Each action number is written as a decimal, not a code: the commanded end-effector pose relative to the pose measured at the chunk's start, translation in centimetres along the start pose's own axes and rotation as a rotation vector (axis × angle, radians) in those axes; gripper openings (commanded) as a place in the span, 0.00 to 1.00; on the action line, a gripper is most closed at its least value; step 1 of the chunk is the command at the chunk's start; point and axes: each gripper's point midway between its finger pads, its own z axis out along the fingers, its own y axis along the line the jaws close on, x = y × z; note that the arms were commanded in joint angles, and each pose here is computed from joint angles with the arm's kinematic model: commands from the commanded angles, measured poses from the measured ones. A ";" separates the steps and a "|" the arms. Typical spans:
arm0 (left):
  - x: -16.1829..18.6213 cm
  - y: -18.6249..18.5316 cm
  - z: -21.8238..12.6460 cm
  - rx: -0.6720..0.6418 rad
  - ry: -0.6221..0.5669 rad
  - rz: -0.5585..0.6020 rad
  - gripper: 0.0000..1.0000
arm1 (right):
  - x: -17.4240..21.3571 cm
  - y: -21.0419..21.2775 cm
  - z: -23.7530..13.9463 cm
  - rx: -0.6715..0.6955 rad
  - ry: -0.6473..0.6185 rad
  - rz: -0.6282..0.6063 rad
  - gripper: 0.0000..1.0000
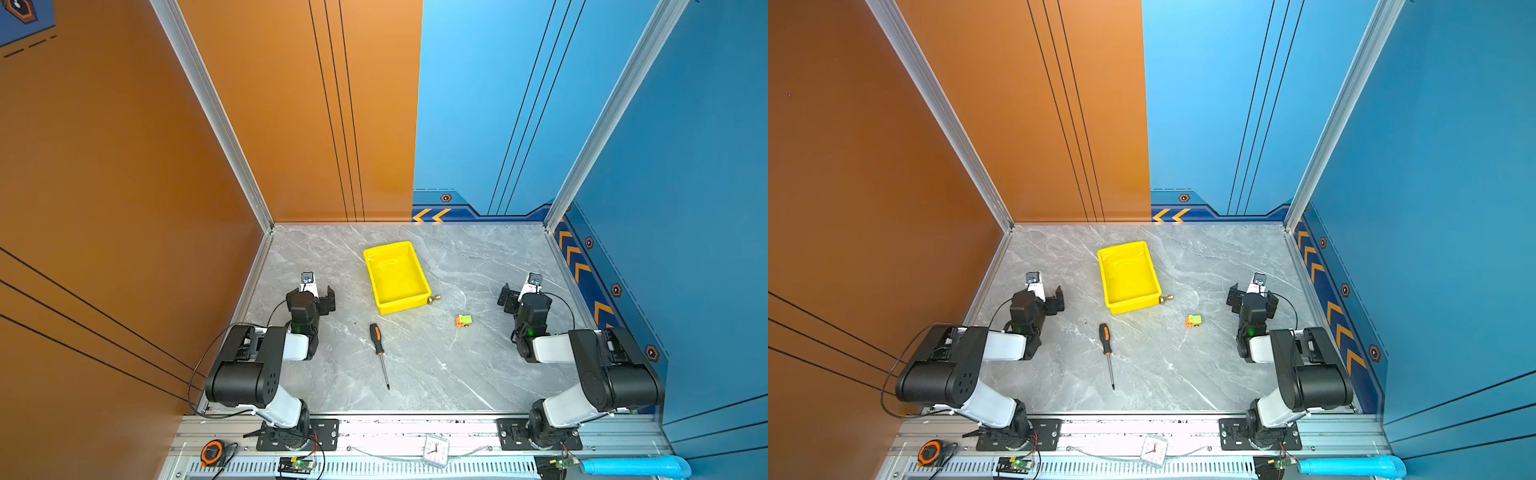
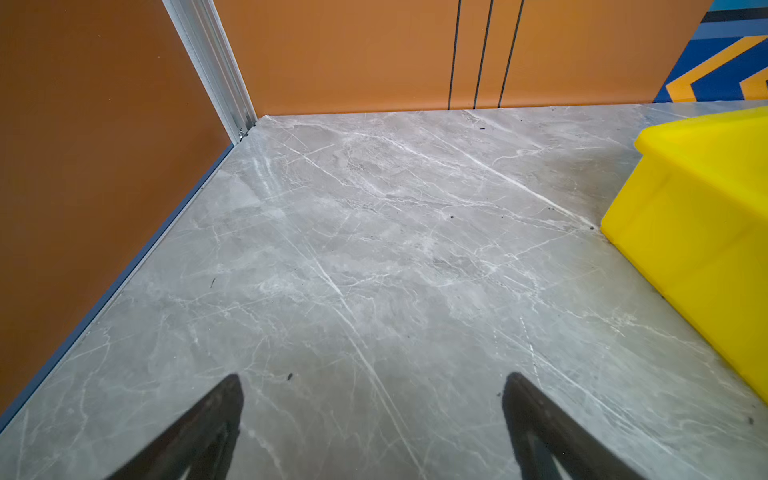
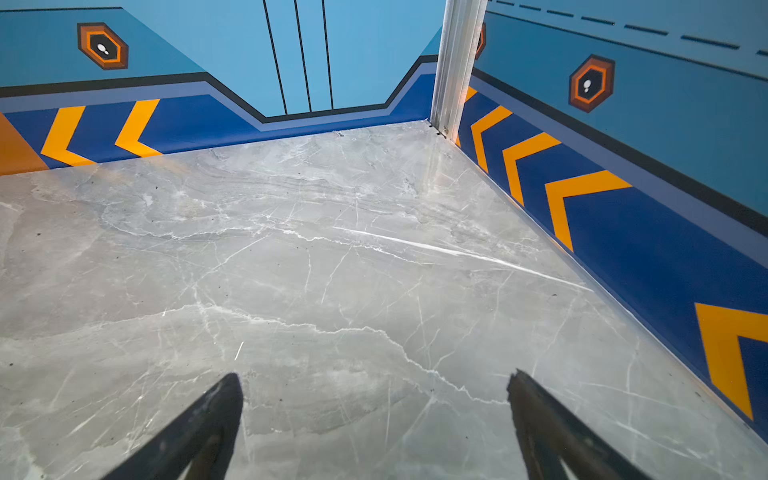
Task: Put the screwdriver in the bin
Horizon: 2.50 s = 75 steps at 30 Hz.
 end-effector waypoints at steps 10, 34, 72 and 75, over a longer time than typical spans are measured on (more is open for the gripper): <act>-0.4 -0.4 0.3 0.023 -0.001 0.003 0.98 | -0.4 0.0 0.1 0.015 -0.013 -0.008 1.00; -0.4 -0.4 0.3 0.023 -0.001 0.004 0.98 | -0.3 0.0 0.2 0.014 -0.011 -0.009 1.00; -5.1 0.1 -9.2 -0.042 0.102 -0.130 0.98 | -6.8 3.0 -7.4 -0.044 0.067 0.052 1.00; -4.5 0.5 -10.8 -0.074 0.175 -0.186 0.98 | -6.9 3.7 -7.9 -0.029 0.152 0.086 1.00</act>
